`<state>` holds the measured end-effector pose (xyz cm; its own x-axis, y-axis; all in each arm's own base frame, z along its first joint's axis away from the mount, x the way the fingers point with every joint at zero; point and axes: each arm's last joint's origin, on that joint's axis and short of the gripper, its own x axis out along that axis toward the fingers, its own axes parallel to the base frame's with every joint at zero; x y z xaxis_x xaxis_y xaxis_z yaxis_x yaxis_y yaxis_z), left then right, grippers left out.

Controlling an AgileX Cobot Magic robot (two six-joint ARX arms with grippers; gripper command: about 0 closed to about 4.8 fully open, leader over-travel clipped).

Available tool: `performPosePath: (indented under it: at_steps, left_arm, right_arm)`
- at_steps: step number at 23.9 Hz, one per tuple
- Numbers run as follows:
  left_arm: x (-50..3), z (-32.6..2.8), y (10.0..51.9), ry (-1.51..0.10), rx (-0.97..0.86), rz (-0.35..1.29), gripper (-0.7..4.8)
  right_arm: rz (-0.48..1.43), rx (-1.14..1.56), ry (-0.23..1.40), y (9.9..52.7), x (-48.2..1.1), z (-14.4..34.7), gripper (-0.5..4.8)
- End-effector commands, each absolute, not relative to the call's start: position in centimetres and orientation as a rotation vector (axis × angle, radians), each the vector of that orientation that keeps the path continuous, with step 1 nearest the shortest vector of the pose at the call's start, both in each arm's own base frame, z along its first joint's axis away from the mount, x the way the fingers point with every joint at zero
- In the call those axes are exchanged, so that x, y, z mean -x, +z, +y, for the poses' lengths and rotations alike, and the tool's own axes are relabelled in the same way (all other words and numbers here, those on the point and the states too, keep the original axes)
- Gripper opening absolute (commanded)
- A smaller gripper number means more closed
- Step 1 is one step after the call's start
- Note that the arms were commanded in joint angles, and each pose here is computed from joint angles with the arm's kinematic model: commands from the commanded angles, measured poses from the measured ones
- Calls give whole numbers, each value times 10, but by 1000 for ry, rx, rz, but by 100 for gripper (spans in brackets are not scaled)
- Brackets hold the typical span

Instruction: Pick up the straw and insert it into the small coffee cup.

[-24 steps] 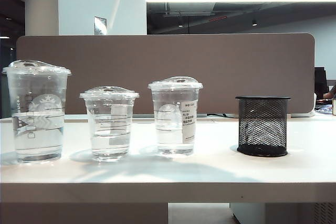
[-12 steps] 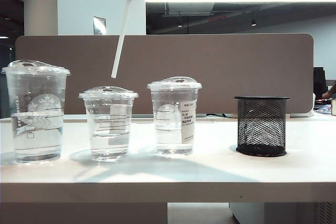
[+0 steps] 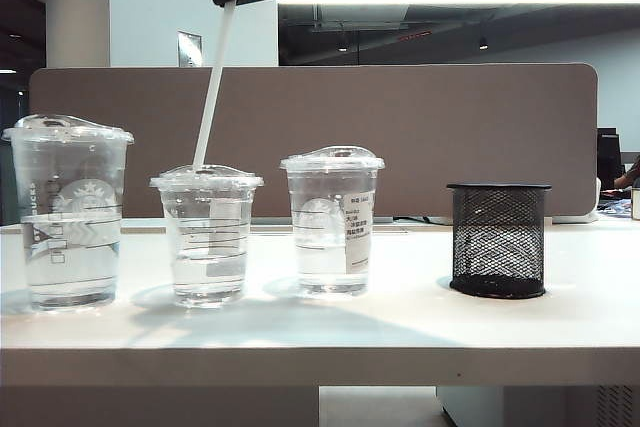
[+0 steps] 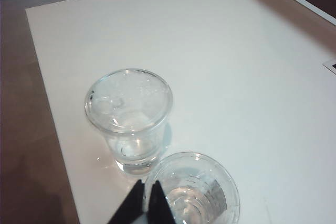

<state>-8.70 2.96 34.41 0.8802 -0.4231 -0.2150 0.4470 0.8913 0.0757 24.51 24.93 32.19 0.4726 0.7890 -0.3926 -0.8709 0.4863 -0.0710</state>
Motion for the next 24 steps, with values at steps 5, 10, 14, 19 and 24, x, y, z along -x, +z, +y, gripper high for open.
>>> performPosePath:
  at_steps: [5,10,14,19,24]
  left_arm:
    - [87,30,346,-455,-122,176,22]
    - [87,30,346,-455,-122,176,22]
    - [87,30,346,-455,-122,176,22]
    - [87,30,346,-455,-122,176,22]
    - [87,30,346,-456,-122,176,22]
  right_arm:
    - [313,278,1000,326,-245,249,21]
    - [383,297,1004,314,-247,251,22]
    - [398,301,1011,306,-250,256,33]
    - [359,292,1012,303,-255,262,366]
    - [302,282,982,321,-248,255,414]
